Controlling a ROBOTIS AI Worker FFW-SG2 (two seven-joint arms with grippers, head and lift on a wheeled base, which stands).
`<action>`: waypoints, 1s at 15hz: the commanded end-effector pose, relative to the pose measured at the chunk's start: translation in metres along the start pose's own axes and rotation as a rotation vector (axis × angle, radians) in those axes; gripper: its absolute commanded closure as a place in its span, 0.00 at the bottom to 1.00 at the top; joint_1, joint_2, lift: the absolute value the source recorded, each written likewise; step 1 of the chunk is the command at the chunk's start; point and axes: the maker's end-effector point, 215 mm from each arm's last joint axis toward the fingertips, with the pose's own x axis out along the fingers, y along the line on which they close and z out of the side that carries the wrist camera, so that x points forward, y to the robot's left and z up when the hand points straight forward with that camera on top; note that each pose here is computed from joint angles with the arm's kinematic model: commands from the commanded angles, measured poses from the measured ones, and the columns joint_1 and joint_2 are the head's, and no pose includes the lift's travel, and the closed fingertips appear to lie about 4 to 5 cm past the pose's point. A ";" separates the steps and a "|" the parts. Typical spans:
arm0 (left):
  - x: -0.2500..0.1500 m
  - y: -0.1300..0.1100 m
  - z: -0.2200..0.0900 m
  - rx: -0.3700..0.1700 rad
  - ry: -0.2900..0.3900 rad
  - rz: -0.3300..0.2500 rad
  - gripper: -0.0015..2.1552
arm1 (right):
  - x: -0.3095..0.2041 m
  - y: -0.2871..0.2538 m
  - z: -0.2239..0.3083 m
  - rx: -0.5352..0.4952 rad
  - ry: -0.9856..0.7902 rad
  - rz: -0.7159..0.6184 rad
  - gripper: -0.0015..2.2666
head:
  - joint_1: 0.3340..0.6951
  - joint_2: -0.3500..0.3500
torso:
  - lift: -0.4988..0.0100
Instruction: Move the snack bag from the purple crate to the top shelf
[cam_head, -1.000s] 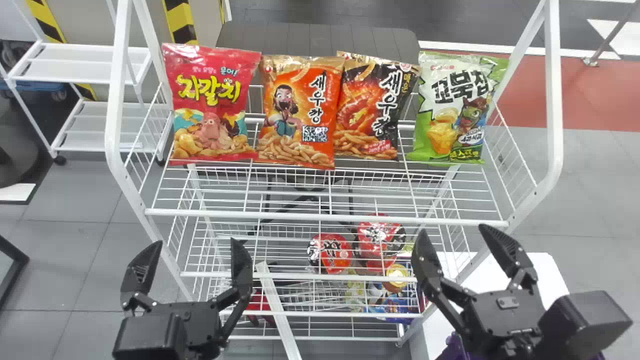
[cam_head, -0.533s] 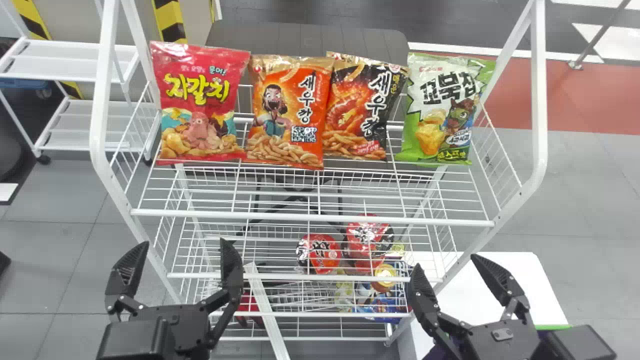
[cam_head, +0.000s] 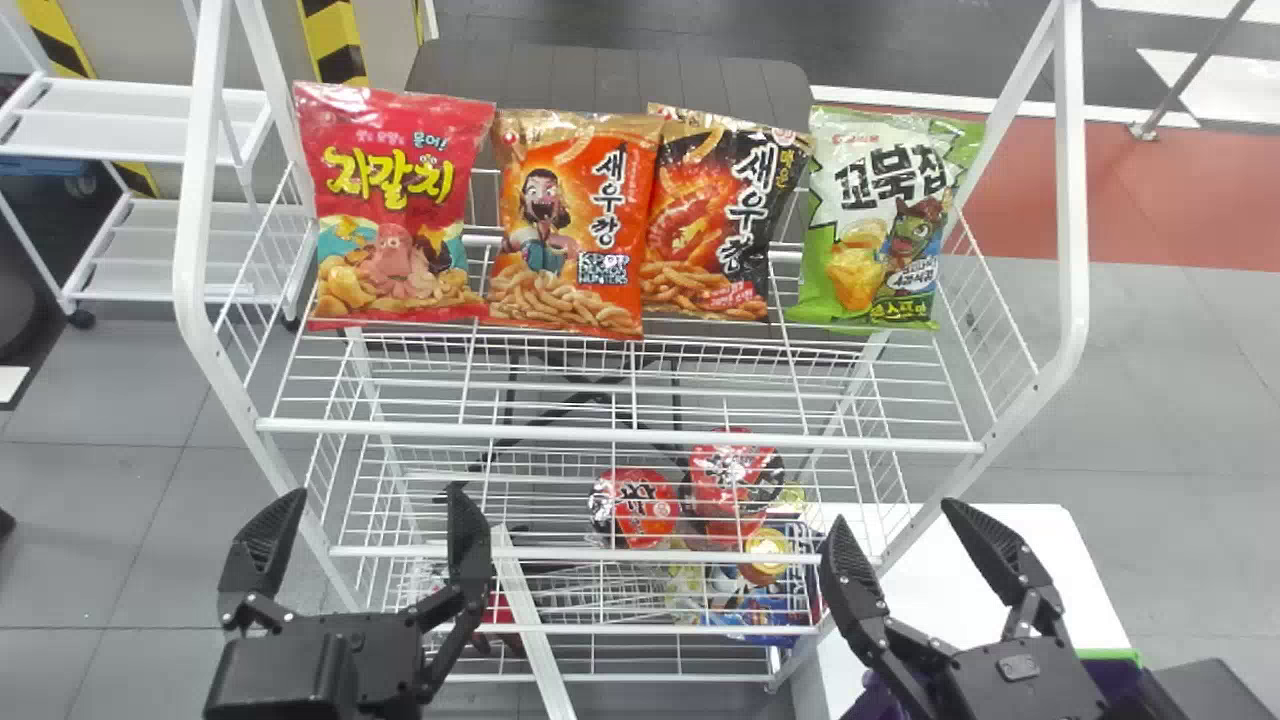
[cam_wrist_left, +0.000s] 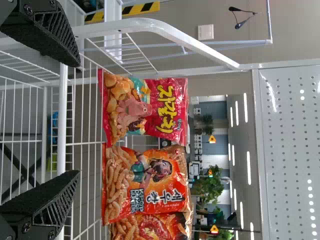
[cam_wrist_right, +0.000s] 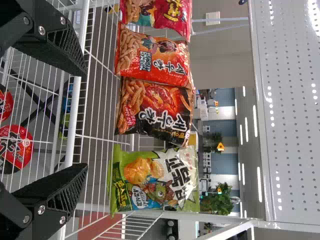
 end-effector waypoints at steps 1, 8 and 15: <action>0.000 0.000 0.000 0.002 0.000 0.001 0.02 | 0.000 -0.001 0.002 0.002 -0.007 -0.004 0.09 | 1.00 0.34 | 0.98; 0.001 0.003 -0.001 0.002 0.000 0.010 0.02 | -0.002 -0.007 0.005 0.007 -0.020 -0.040 0.09 | 1.00 0.32 | 0.98; 0.001 0.002 0.001 0.002 -0.005 0.010 0.02 | -0.002 -0.010 0.006 0.000 -0.024 -0.055 0.09 | 1.00 0.32 | 0.98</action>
